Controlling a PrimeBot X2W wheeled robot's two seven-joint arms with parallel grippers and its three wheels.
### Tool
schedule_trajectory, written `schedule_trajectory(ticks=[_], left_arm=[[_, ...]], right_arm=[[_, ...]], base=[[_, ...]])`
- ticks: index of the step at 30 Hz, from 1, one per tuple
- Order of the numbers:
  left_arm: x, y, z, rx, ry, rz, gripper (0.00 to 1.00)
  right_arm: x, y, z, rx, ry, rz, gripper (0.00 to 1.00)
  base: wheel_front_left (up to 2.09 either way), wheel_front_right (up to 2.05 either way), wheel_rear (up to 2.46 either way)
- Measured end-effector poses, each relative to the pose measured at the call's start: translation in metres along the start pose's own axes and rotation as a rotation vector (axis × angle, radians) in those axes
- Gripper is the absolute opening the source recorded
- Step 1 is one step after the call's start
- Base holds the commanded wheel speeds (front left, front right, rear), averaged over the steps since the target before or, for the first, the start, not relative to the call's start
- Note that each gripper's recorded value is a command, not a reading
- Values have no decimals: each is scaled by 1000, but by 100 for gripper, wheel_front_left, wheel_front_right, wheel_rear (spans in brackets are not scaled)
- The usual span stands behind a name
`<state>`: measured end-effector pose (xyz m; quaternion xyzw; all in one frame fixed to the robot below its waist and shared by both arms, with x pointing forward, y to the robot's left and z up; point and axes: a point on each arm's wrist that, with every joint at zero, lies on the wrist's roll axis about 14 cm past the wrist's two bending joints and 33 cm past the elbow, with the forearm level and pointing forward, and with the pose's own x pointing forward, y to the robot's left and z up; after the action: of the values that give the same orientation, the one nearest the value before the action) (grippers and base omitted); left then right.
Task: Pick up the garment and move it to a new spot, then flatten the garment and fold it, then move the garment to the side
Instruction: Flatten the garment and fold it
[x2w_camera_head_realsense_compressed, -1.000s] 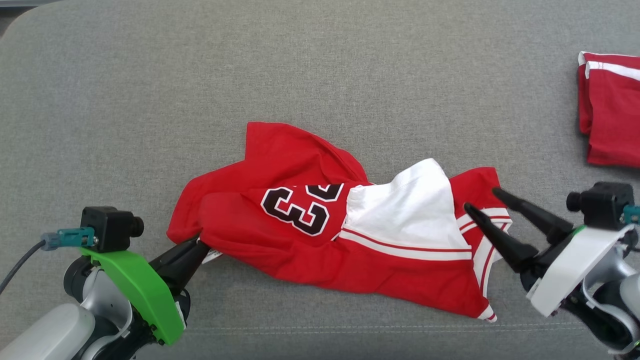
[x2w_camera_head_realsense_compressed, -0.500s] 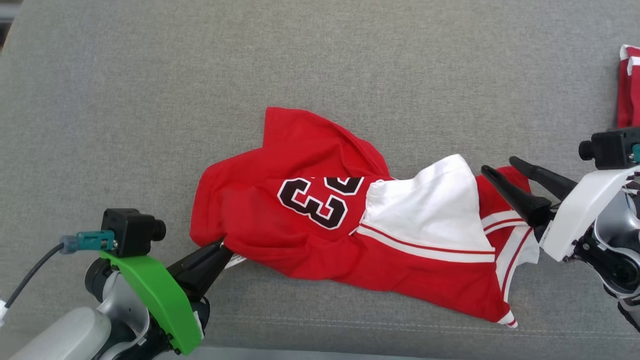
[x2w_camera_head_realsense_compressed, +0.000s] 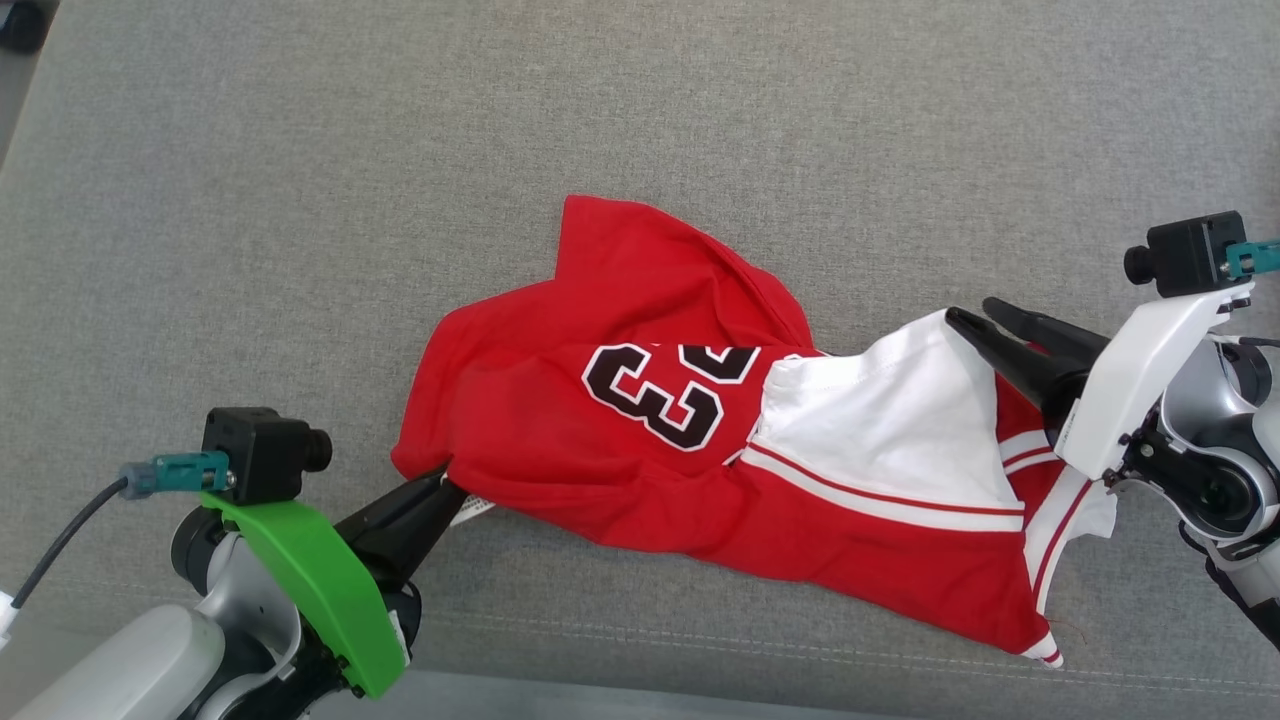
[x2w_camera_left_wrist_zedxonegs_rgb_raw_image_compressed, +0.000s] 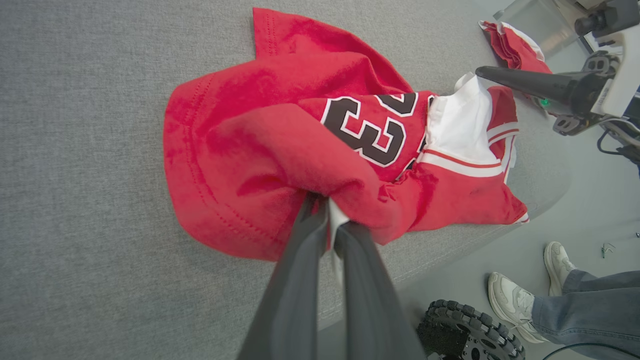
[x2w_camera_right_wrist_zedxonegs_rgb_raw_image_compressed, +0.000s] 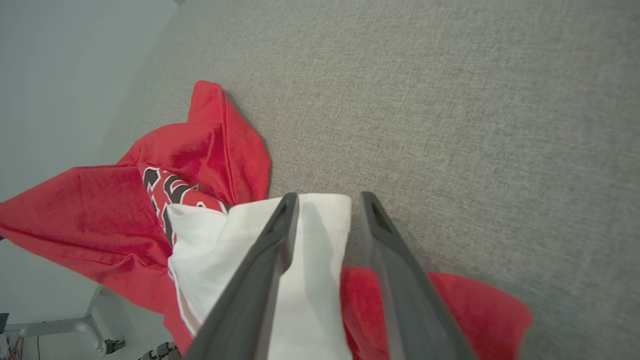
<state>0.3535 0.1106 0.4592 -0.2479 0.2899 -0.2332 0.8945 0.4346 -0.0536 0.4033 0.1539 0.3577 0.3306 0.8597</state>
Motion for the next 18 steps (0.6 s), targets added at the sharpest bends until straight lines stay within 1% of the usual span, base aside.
schedule_trajectory(ticks=[1, 2, 3, 4, 7, 8, 9, 10, 11, 12, 15, 18], left_arm=[[0, 0, 0, -1, -2, 0, 0], [0, 0, 0, -1, -2, 0, 0], [0, 0, 0, -1, -3, 1, 0], [0, 0, 1, -1, -3, 1, 0], [1, 1, 1, -2, -6, 4, 0], [1, 2, 2, -2, -7, 4, 0], [2, 2, 2, -3, -6, 4, 0], [2, 2, 2, -3, -10, 4, 0], [2, 2, 2, -4, -10, 3, 0], [3, 2, 2, -5, -10, 3, 0], [4, 2, 2, -7, -8, 2, 0], [4, 2, 1, -10, -6, 2, 0]], right_arm=[[0, 0, 0, 0, 5, 3, 43], [1, 0, -1, 5, 9, 3, 35], [2, 0, -1, 12, 9, 4, 23], [2, 1, -2, 18, 13, 8, 4], [4, 3, -7, 44, 37, 23, 4], [5, 3, -7, 44, 40, 22, 18], [5, 1, -7, 43, 40, 19, 36], [5, 0, -7, 42, 43, 17, 69], [5, -1, -6, 41, 46, 14, 87], [5, -2, -6, 40, 48, 11, 100], [5, -6, -6, 31, 59, 4, 100], [7, -8, -13, 24, 100, -2, 100]], base=[[0, 0, 0], [0, 0, 0], [0, 0, 0], [0, 0, 0], [0, 0, 0], [0, 0, 0], [0, 0, 0], [0, 0, 0], [0, 0, 0], [0, 0, 0], [0, 0, 0], [0, 0, 0]])
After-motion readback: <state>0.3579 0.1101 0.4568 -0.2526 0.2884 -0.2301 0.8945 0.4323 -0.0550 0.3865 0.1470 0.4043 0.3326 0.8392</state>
